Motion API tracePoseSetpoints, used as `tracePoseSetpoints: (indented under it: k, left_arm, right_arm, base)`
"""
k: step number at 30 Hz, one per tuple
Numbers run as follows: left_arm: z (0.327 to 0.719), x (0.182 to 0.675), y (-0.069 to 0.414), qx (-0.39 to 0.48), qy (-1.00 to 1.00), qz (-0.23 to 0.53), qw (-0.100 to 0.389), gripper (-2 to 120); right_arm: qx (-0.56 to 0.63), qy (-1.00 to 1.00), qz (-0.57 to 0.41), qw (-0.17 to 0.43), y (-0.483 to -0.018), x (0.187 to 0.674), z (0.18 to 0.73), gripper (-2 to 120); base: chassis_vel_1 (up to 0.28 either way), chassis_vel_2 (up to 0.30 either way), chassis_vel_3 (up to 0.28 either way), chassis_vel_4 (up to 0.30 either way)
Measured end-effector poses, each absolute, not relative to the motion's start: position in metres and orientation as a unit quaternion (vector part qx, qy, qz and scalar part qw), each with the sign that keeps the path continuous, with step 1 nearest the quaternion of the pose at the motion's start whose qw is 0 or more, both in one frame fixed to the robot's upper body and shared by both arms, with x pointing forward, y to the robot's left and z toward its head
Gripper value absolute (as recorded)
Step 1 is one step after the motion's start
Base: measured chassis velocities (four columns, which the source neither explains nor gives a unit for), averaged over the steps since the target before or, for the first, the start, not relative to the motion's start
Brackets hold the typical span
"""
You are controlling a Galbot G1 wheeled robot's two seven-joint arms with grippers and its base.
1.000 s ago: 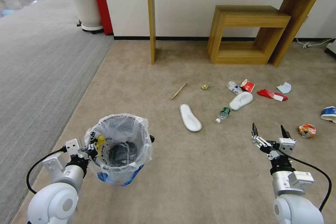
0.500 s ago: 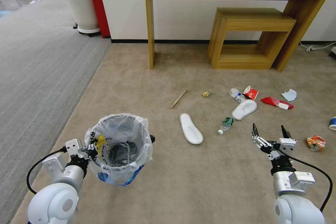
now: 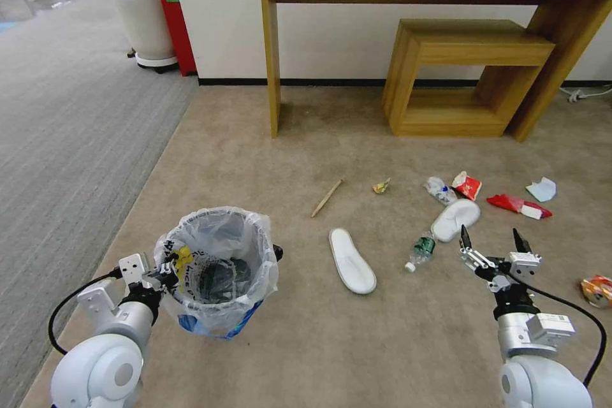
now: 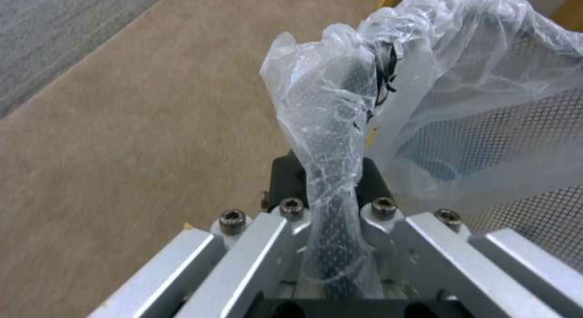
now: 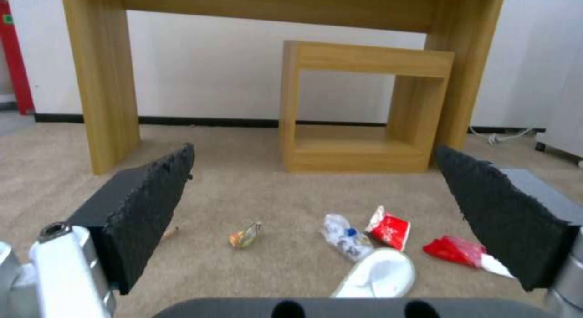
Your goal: Pick up the trash bin and place the garbage on the floor into it.
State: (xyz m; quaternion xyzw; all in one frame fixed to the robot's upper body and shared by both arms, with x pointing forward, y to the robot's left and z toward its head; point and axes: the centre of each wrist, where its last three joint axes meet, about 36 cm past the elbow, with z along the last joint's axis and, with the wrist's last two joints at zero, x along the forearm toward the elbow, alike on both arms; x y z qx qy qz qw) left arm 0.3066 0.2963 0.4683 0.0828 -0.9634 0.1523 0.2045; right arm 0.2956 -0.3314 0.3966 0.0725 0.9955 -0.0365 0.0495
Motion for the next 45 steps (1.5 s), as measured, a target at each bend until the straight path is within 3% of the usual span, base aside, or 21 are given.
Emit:
tracePoseSetpoints:
  k: [25,45]
  left_arm:
    - [0.4678,0.3053,0.295,0.085,-0.963,0.154,0.203,3]
    - [0.4652,0.3036,0.293,0.085,-0.963,0.154,0.205,3]
  right_arm:
    - [0.076,0.995,-0.037,0.058,-0.3307,0.295,0.3933,100]
    - [0.022,0.996,-0.034,0.077,-0.3364,0.2917,0.4,100]
  base:
    - [-0.137,0.139,0.134,-0.144]
    - [-0.017,0.013,0.015,-0.014]
